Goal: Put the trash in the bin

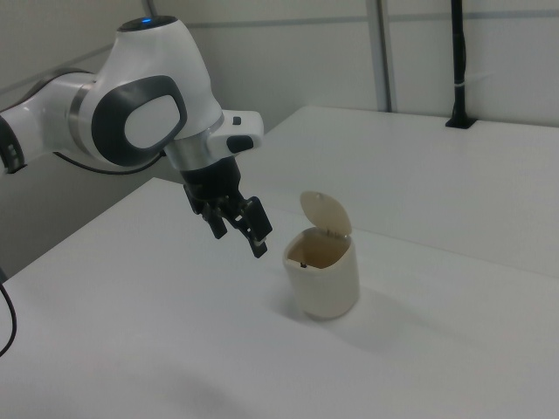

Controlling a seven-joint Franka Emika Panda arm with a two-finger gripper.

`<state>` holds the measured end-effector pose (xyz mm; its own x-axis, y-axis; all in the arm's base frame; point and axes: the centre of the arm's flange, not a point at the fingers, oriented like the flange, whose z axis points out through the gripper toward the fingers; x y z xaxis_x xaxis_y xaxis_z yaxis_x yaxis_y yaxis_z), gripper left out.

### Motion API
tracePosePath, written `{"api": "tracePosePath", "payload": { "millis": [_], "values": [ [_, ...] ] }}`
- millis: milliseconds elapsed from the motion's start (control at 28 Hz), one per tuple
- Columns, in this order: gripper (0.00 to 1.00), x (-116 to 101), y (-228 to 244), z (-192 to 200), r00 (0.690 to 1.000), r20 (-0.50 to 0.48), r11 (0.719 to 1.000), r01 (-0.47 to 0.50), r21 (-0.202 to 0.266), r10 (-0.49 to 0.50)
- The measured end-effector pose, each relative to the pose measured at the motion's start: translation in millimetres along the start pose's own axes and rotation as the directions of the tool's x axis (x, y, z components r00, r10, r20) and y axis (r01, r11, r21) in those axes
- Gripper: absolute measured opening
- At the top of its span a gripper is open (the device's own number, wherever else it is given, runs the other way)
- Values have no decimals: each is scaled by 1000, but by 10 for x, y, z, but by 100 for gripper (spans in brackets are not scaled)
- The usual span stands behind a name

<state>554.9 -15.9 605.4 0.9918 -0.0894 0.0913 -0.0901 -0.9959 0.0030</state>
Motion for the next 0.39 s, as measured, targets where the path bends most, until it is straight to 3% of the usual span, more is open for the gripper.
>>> {"api": "tracePosePath", "payload": {
  "millis": [393],
  "values": [
    [100, -9, -49, 27, 1000, 5, 1000, 6, -5, -6]
  ]
}}
